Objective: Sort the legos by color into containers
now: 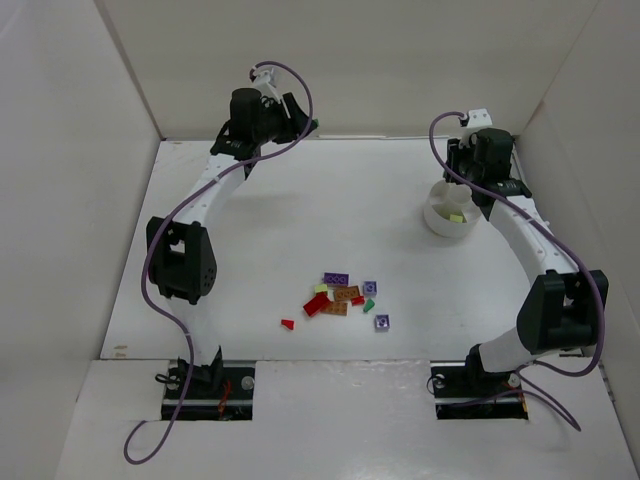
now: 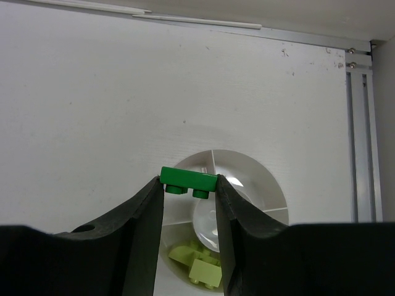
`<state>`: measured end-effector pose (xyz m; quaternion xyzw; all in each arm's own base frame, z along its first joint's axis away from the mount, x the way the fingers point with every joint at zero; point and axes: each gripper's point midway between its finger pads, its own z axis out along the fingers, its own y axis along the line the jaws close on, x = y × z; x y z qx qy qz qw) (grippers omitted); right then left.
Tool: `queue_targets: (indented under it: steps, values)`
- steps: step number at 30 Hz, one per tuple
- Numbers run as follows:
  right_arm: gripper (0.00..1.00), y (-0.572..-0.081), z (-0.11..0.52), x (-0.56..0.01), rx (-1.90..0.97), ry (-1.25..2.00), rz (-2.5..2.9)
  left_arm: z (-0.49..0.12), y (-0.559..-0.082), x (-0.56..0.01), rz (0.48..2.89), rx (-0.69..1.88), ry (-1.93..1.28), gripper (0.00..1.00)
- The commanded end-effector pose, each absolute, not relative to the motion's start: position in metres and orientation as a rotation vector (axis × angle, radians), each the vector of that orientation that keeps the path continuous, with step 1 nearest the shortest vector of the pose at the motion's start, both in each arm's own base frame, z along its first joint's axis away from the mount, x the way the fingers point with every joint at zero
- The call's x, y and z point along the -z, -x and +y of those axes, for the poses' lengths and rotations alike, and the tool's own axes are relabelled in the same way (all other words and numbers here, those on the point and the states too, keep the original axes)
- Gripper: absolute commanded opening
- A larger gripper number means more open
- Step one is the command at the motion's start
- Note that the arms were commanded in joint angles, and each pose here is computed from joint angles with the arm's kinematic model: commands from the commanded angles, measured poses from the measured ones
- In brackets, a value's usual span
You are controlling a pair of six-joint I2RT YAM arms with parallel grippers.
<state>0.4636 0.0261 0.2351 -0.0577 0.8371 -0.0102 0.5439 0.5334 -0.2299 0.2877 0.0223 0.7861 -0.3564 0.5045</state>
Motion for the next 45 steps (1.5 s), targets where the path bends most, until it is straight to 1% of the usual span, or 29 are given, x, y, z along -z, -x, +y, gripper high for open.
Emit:
queue_targets:
  steps: [1, 19, 25, 28, 29, 30, 40, 45]
  values:
    - [0.00, -0.466, 0.028, -0.249, 0.020, 0.147, 1.940, -0.233, -0.534, -0.325, 1.803, 0.883, -0.093, 0.22]
    - [0.00, -0.461, 0.022, -0.248, 0.040, 0.107, 1.942, -0.236, -0.532, -0.318, 1.824, 0.905, -0.110, 0.22]
    - [0.00, -0.446, 0.008, -0.243, 0.092, 0.060, 1.992, -0.244, -0.534, -0.323, 1.811, 0.920, -0.129, 0.22]
    - [0.00, -0.439, 0.002, -0.248, 0.101, 0.033, 1.991, -0.246, -0.537, -0.321, 1.811, 0.928, -0.136, 0.22]
    - [0.00, -0.436, -0.002, -0.242, 0.108, 0.025, 2.013, -0.251, -0.534, -0.319, 1.821, 0.934, -0.142, 0.22]
    - [0.00, -0.434, -0.004, -0.247, 0.121, 0.015, 1.999, -0.251, -0.534, -0.319, 1.821, 0.934, -0.143, 0.22]
    - [0.00, -0.423, -0.003, -0.256, 0.100, 0.002, 1.996, -0.254, -0.536, -0.320, 1.820, 0.943, -0.165, 0.22]
    - [0.00, -0.414, 0.003, -0.249, 0.061, 0.016, 2.019, -0.255, -0.534, -0.318, 1.830, 0.951, -0.170, 0.22]
